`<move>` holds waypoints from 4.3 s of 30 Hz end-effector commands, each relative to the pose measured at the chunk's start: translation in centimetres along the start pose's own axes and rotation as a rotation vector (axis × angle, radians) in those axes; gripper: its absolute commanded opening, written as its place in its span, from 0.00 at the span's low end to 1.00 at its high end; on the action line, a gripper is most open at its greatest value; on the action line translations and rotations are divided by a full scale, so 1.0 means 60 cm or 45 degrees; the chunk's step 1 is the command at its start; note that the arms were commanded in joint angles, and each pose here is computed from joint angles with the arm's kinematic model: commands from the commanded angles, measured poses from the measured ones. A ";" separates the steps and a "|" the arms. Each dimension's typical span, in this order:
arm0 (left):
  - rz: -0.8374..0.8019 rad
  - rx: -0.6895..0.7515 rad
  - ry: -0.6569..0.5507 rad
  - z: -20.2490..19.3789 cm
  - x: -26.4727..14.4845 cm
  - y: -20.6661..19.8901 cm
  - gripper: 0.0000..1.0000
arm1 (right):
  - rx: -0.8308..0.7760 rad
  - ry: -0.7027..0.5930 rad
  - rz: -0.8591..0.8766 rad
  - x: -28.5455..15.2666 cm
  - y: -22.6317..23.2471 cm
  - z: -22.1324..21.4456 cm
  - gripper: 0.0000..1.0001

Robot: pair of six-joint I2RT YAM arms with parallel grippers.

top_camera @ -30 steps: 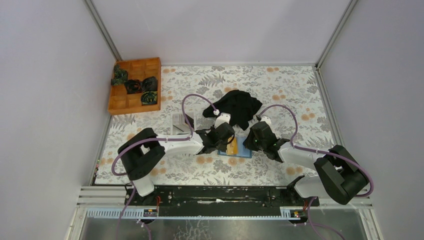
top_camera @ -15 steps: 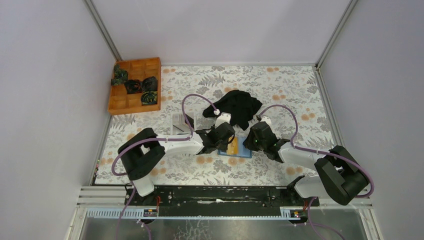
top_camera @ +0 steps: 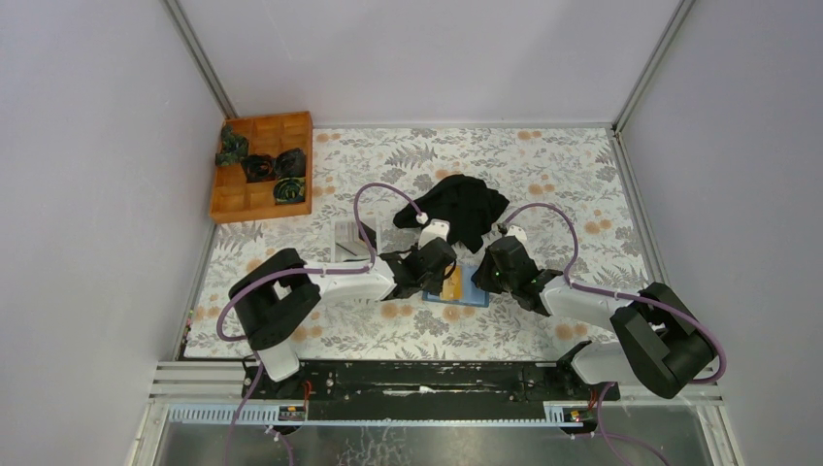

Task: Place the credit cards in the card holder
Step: Insert the credit card into the card holder.

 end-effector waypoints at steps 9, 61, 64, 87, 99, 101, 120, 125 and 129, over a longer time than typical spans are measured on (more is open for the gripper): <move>-0.021 0.007 -0.031 0.006 0.010 -0.015 0.41 | -0.070 0.032 -0.148 -0.015 -0.042 -0.008 0.17; 0.122 0.074 -0.095 0.016 0.016 0.017 0.43 | -0.062 0.059 -0.153 -0.004 -0.048 -0.020 0.17; 0.100 0.072 -0.094 0.014 0.018 0.011 0.43 | -0.061 0.057 -0.155 -0.005 -0.049 -0.019 0.17; 0.067 0.100 -0.065 0.016 0.022 -0.005 0.43 | -0.063 0.049 -0.161 -0.006 -0.049 -0.016 0.18; 0.149 0.143 -0.024 0.000 0.013 0.021 0.43 | -0.061 0.048 -0.163 -0.007 -0.052 -0.018 0.18; 0.165 0.133 -0.028 -0.004 0.008 0.029 0.43 | -0.058 0.047 -0.163 -0.007 -0.053 -0.019 0.18; 0.132 0.170 0.010 -0.008 0.009 0.016 0.43 | -0.060 0.054 -0.151 -0.006 -0.048 -0.018 0.18; 0.122 0.183 0.010 -0.004 0.010 0.005 0.43 | -0.057 0.053 -0.148 -0.007 -0.048 -0.018 0.18; 0.111 0.197 0.006 0.002 0.010 -0.006 0.43 | -0.058 0.052 -0.147 -0.008 -0.048 -0.018 0.18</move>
Point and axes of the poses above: each gripper's point midway between its finger pads, its own x axis out along the fingers, its own y axis along the line the jaws close on, z = x × y, the point moved 2 cm from there along -x, back along the fingers, and after that the axes turned 8 degrees about x, right-handed, at the moved point
